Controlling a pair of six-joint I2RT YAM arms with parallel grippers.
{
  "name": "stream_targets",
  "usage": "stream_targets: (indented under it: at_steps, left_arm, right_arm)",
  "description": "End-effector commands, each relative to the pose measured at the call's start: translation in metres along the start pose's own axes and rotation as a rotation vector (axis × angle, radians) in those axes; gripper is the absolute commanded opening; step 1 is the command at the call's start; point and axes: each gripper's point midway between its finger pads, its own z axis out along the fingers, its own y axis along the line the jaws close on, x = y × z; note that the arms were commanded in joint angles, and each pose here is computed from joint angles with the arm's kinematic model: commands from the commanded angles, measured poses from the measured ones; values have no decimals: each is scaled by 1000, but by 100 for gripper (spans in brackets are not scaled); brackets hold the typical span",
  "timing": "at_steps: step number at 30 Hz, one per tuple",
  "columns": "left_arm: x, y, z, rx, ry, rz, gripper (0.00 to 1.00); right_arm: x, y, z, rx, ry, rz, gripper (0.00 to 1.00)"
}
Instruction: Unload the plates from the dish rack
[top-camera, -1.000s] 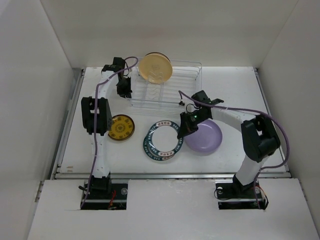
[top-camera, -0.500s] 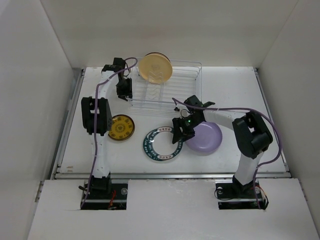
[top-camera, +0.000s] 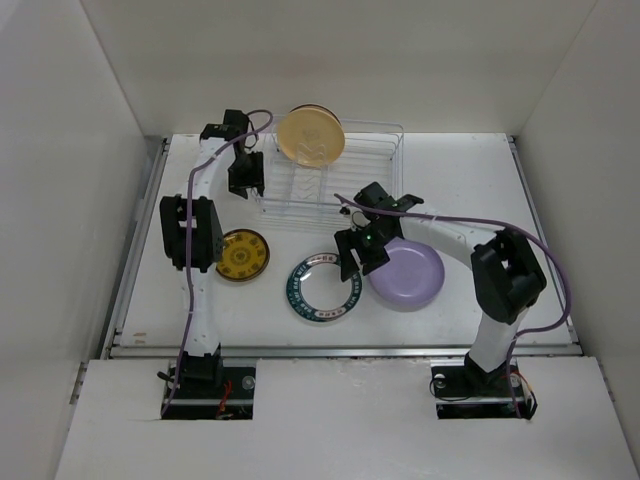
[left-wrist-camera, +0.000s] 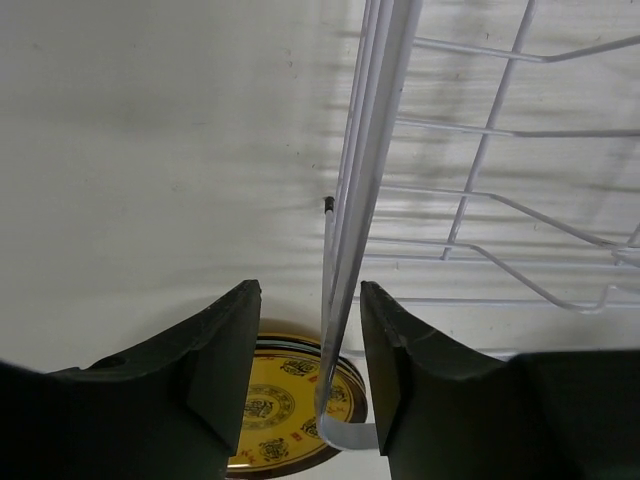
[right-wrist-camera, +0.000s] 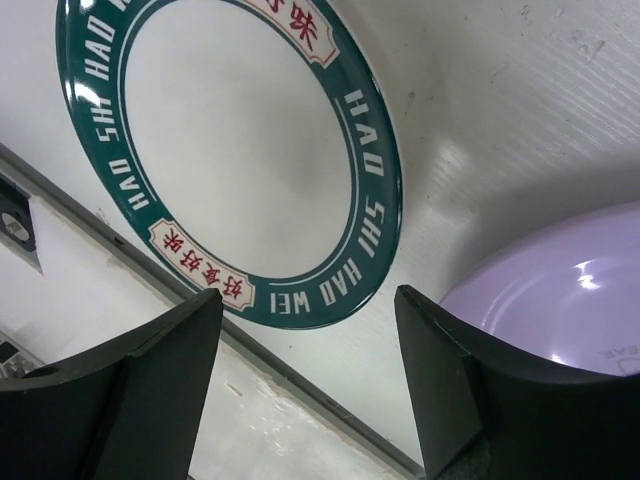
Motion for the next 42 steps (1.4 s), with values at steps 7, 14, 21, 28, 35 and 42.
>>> stream_targets:
  at_steps: [7, 14, 21, 28, 35, 42]
  left_arm:
    - [-22, 1, -77, -31, -155, 47, 43]
    - [-26, 9, -105, -77, -222, 65, 50]
    - [-17, 14, -121, -108, -219, 61, 59]
    - [-2, 25, -132, -157, -185, 101, 66]
    - [4, 33, -122, -195, -138, 109, 66]
    - [11, 37, -108, -213, -91, 109, 66]
  right_arm:
    - [-30, 16, -27, 14, -112, -38, 75]
    - [-104, 43, -118, 92, -472, -185, 82]
    - [-257, 26, -175, 323, -808, -247, 91]
    - [-370, 10, -195, 363, -1151, -316, 99]
    - [-427, -45, -172, 408, -1358, -285, 99]
    - [-435, -70, -108, 286, -1320, -227, 88]
